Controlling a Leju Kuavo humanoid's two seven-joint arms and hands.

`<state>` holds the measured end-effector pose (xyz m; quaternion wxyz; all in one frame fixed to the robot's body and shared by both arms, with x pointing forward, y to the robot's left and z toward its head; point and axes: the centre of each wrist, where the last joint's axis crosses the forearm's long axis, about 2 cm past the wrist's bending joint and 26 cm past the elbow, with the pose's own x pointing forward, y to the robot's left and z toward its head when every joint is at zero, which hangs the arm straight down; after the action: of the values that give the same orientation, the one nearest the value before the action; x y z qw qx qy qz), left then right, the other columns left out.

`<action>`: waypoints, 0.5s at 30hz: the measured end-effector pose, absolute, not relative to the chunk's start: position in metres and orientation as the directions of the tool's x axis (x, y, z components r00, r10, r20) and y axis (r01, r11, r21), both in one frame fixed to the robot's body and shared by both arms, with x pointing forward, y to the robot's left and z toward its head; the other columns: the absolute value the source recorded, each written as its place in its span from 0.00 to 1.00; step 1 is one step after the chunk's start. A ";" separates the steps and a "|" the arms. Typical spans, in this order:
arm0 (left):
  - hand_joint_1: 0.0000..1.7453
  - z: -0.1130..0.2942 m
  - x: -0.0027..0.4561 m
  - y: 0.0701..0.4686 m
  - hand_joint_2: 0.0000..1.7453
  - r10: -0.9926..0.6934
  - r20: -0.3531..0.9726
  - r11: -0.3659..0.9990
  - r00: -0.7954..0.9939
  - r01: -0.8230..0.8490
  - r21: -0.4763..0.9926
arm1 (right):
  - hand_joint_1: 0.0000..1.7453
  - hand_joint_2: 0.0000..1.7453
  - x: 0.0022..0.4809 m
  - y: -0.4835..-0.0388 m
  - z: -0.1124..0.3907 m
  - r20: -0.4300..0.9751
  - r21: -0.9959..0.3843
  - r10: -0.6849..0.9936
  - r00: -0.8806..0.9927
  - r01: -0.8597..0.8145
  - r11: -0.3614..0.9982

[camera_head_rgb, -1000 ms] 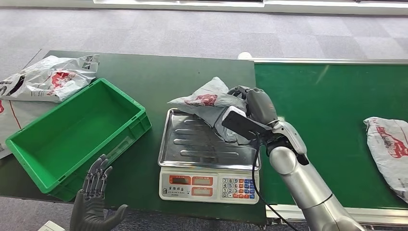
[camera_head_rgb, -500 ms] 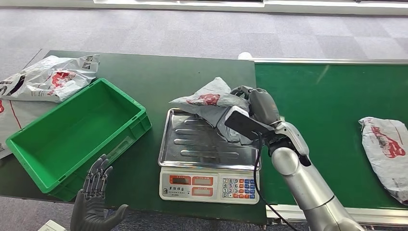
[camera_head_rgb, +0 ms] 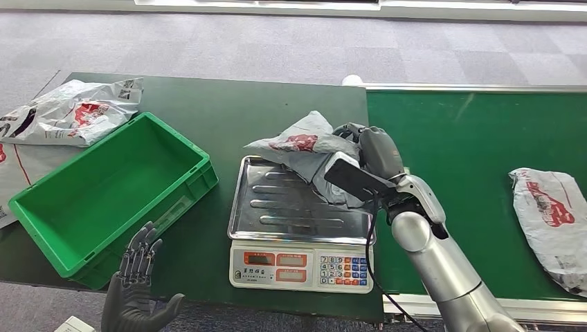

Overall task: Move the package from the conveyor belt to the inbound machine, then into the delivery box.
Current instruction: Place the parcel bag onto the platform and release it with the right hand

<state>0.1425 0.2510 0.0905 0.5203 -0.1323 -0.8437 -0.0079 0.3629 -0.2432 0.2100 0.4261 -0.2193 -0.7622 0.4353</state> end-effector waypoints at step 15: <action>0.00 0.090 0.143 0.251 1.00 0.217 0.880 0.963 -0.422 0.238 -0.123 | 1.00 1.00 0.362 -0.242 0.209 0.480 -0.837 0.662 -0.575 -0.075 0.542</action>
<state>0.1431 0.2511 0.0902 0.5204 -0.1349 -0.8431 -0.0101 0.3621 -0.2417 0.2090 0.4197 -0.1905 -0.7713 0.4390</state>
